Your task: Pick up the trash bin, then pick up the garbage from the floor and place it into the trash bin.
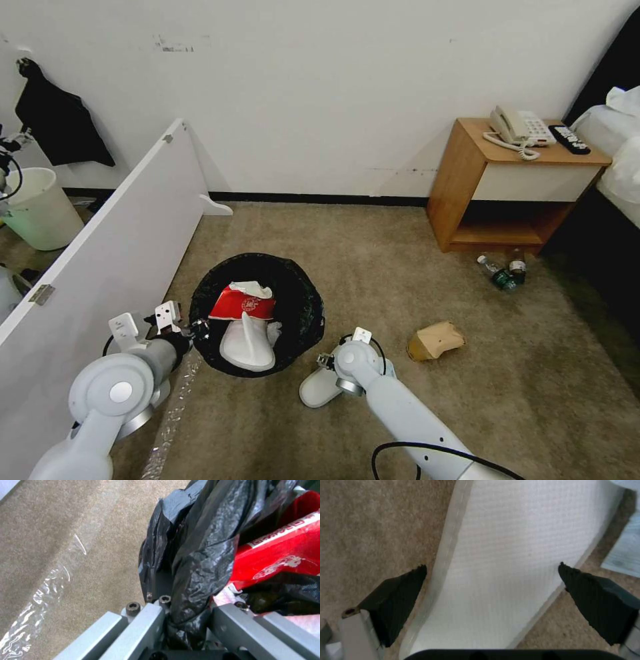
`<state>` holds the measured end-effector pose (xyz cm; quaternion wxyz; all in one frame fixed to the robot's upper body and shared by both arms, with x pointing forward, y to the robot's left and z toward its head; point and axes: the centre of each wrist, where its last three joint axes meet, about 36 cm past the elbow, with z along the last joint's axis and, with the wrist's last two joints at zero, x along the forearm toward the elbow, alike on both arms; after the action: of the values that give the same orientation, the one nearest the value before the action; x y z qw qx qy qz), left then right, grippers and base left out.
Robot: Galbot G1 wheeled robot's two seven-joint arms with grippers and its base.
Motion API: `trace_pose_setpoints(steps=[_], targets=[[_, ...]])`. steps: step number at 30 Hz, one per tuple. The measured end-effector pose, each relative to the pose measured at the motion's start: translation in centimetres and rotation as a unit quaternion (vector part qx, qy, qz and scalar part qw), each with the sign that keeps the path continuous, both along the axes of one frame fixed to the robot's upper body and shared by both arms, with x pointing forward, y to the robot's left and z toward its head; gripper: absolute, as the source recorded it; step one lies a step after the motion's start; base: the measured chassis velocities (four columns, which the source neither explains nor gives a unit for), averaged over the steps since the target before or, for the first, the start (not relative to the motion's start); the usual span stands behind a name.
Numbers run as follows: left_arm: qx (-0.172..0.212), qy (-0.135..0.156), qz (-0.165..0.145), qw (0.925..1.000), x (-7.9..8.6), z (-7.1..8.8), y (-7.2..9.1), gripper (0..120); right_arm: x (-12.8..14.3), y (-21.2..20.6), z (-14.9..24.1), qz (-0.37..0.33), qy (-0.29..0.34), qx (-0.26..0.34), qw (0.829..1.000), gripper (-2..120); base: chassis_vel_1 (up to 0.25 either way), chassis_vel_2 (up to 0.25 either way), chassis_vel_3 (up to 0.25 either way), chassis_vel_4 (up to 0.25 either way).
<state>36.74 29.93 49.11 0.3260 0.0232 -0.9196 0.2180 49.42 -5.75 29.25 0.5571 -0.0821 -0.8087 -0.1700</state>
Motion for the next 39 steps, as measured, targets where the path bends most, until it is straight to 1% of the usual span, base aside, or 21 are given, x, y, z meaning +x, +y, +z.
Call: trace_pose_setpoints(steps=[5,15,29,39], targets=[[-0.002,0.0,0.0,1.0,0.1,-0.2,-0.1,0,0.9,1.0,-0.6,0.003,0.004,-0.011,1.0,100,0.0,0.0,0.0,0.0],[-0.003,0.001,0.003,1.0,0.1,-0.5,-0.1,0,1.7,2.5,-0.6,0.009,0.006,-0.02,1.0,100,0.0,0.0,0.0,0.0],[-0.003,0.0,0.006,1.0,-0.2,-0.7,-0.4,0,1.7,1.4,-1.1,-0.003,0.016,-0.043,0.999,100,0.0,0.0,0.0,0.0],[-0.004,-0.004,0.007,1.0,0.0,-0.6,-0.5,0,1.8,0.6,-1.2,-0.01,0.019,-0.056,0.998,100,0.0,0.0,0.0,0.0]])
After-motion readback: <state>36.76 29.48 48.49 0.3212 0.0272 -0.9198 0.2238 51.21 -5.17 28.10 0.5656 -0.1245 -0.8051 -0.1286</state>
